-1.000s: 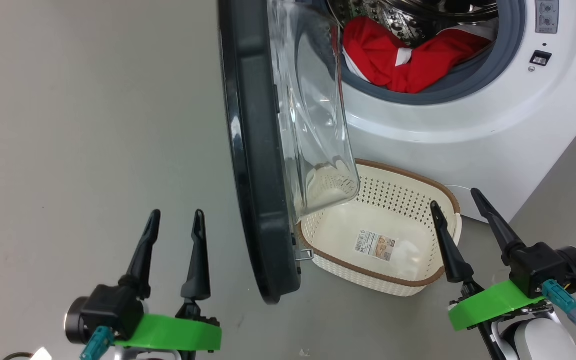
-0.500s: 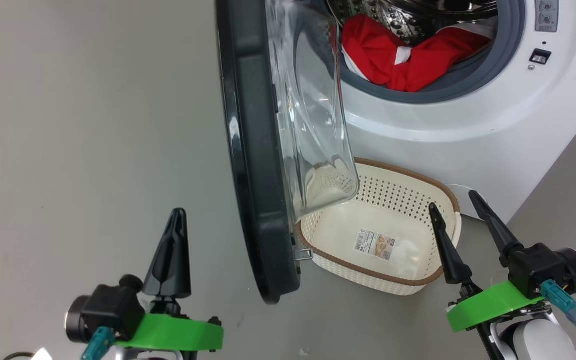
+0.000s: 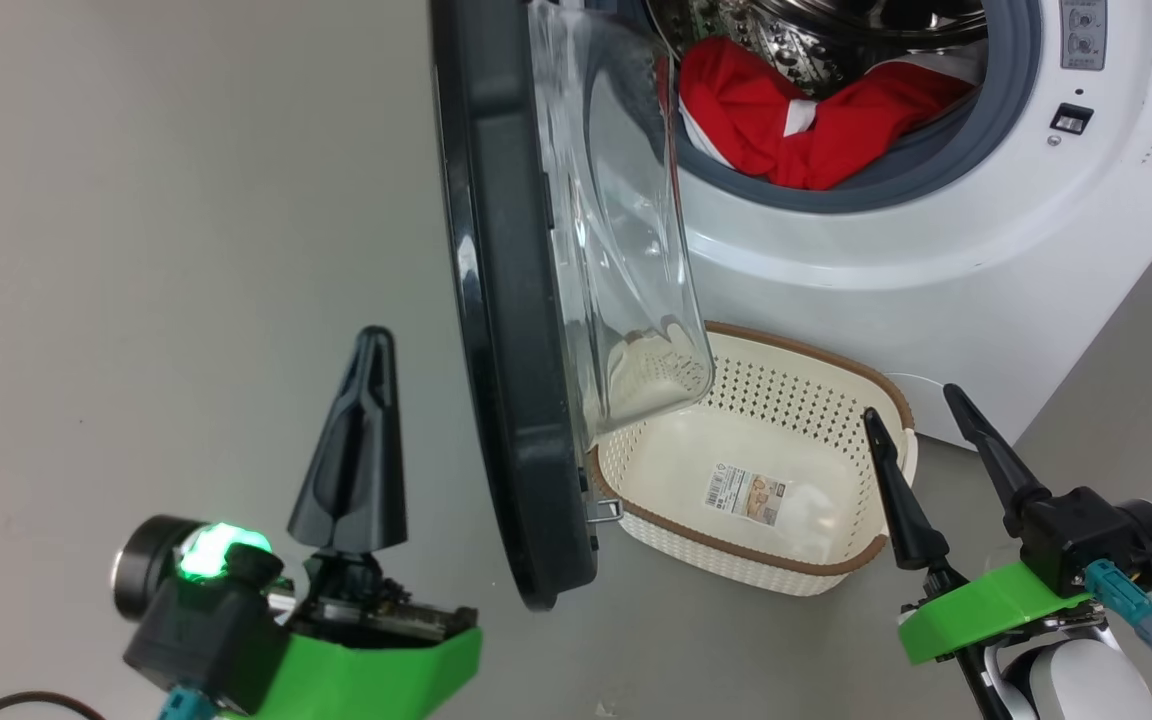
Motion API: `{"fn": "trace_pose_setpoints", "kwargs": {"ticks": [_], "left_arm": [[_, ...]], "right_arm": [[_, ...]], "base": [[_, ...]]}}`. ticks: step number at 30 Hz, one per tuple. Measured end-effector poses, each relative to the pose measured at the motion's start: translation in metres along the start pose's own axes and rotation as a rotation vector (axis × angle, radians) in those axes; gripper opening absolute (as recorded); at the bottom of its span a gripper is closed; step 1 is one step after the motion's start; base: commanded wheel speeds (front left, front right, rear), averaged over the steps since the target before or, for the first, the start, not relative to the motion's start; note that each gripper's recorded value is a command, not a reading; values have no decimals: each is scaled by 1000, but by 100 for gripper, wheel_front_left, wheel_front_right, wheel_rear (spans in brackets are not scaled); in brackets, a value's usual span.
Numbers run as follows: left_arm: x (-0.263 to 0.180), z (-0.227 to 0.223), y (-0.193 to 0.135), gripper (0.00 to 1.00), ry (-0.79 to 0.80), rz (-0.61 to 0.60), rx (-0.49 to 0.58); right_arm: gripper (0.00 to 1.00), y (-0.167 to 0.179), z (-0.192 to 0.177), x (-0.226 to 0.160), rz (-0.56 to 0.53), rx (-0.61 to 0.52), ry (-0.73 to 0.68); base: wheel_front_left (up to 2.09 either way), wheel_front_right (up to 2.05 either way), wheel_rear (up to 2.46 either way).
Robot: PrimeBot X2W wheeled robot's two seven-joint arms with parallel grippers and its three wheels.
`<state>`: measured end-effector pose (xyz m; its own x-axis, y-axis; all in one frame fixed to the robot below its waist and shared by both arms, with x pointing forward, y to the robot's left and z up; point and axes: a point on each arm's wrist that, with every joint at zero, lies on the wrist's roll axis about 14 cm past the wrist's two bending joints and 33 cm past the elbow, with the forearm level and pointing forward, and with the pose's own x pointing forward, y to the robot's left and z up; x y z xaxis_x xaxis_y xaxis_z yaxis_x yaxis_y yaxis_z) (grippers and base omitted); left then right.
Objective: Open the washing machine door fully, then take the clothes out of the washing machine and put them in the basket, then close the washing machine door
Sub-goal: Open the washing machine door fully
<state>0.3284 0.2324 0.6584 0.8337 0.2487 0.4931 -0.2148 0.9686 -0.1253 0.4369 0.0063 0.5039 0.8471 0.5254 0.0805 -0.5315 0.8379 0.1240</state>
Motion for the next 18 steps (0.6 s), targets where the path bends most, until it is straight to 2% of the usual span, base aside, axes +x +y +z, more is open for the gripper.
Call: {"fn": "trace_pose_setpoints", "kwargs": {"ticks": [9, 14, 18], "left_arm": [[6, 24, -45, 0, -56, -141, -68], [1, 12, -72, 0, 16, -229, -67], [-8, -17, -88, 0, 138, -281, -66]], "right_arm": [[100, -1, 3, -2, -7, 11, -6], [100, -3, 4, -4, -15, 9, -7], [100, -5, 2, -6, -20, 8, -1]], "base": [[0, 0, 0], [0, 0, 0], [0, 0, 0]]}}
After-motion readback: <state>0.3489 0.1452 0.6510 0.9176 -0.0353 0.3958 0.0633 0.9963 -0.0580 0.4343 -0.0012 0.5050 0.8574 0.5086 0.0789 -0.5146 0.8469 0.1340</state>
